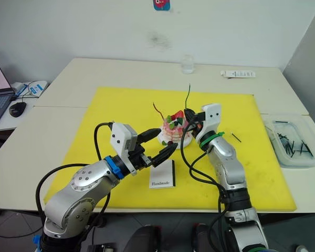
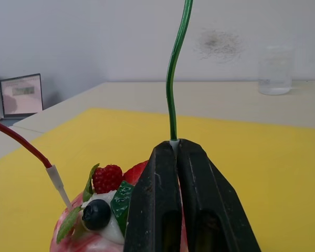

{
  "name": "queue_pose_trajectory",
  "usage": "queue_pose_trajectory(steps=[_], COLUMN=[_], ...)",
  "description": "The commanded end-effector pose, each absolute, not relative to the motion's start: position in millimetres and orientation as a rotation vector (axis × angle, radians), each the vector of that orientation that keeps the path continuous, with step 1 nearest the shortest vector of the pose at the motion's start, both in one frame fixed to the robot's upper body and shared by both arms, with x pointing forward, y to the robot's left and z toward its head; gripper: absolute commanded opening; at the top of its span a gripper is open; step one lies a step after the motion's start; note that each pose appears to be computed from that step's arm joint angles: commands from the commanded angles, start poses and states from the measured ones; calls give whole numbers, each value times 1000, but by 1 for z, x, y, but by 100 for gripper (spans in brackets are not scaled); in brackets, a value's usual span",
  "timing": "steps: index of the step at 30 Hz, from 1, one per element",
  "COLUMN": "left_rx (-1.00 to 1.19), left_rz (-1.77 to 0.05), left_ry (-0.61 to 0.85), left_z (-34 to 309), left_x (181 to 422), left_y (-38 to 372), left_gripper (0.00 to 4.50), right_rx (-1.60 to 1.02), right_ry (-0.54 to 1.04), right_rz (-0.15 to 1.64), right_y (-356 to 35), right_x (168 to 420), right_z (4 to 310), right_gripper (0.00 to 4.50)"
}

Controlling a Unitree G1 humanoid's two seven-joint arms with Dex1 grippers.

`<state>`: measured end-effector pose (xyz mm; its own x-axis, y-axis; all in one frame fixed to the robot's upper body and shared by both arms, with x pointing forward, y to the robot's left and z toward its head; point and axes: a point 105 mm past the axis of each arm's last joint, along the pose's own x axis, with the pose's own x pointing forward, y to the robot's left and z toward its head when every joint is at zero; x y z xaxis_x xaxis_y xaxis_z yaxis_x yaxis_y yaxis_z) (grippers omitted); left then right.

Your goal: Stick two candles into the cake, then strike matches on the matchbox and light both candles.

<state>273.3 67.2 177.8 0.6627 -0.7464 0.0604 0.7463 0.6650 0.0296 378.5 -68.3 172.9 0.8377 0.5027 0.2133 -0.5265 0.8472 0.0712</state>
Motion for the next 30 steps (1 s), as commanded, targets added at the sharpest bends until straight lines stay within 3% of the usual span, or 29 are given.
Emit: queue_pose_trajectory(steps=[1, 13, 30], left_rx=[9, 8, 10], left_rz=[-866, -868, -861], left_ry=[-128, -125, -125], left_z=[191, 191, 191], left_x=[266, 266, 266], left_y=[63, 63, 63], left_gripper=[417, 417, 417], right_rx=[115, 133, 206], right_ry=[-249, -239, -135], right_rz=[547, 570, 494], right_y=[-69, -66, -76], right_x=[378, 374, 380], right_z=[187, 187, 162], right_gripper=[13, 13, 13])
